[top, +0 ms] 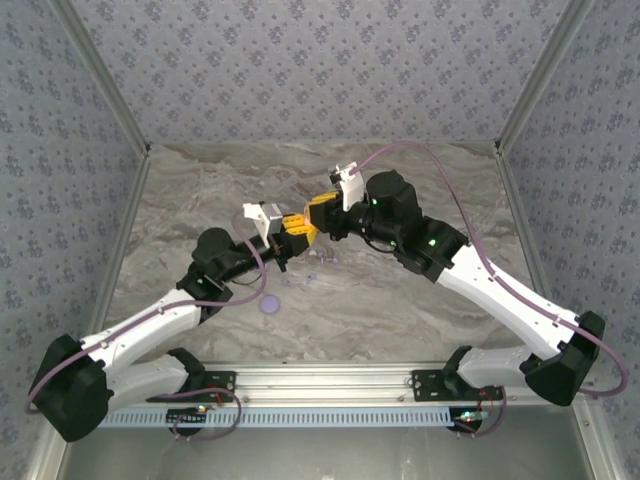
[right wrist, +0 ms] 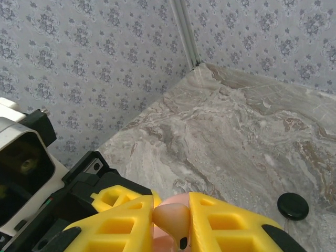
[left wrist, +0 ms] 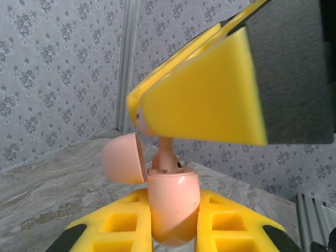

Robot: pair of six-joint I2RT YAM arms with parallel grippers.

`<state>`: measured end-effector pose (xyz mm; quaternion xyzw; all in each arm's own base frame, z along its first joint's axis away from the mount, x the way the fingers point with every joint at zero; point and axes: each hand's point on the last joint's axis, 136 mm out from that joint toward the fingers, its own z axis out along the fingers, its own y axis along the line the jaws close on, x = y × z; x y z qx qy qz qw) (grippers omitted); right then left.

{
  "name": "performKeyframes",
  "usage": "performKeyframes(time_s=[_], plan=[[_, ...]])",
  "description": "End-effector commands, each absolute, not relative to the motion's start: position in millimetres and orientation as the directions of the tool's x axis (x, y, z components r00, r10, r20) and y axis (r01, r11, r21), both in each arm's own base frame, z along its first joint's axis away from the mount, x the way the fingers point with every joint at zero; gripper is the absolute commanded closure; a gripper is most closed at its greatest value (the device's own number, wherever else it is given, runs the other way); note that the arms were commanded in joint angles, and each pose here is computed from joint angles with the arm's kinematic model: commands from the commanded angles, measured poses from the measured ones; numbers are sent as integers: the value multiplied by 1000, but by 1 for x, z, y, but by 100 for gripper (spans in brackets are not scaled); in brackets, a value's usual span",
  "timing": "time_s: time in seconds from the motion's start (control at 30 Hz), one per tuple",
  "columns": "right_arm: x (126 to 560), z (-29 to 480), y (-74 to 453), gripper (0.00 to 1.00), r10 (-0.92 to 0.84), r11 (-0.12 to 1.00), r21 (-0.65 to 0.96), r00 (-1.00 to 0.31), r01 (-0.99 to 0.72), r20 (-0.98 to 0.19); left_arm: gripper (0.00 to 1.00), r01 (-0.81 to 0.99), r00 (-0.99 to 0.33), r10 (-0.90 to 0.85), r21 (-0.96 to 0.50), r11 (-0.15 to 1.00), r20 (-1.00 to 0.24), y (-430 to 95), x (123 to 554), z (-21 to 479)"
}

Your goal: Insert the wireless bluetooth earbuds into the charging case

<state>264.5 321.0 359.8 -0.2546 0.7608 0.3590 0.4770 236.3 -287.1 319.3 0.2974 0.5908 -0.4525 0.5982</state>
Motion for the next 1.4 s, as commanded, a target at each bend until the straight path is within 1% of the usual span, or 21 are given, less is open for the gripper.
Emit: performKeyframes(time_s=[0.0,0.33,0.77,1.37], plan=[[261,360,326,77,-34,592,330,-432,-735,-901,100,912,-53,-237,-143,384,-970,-289,230,347],[256,353,322,77,-61,601,335,-460,-725,-886,100,907,-48,-228,-138,398,-972,-287,231,346],[253,359,314,77,-50,613,326,-447,-720,-893,100,905,-41,-207,-124,406,-978,-287,231,342],[254,340,315,77,-81,626,341,-493,-701,-866,100,906,-32,-205,-115,407,-978,-287,231,344]])
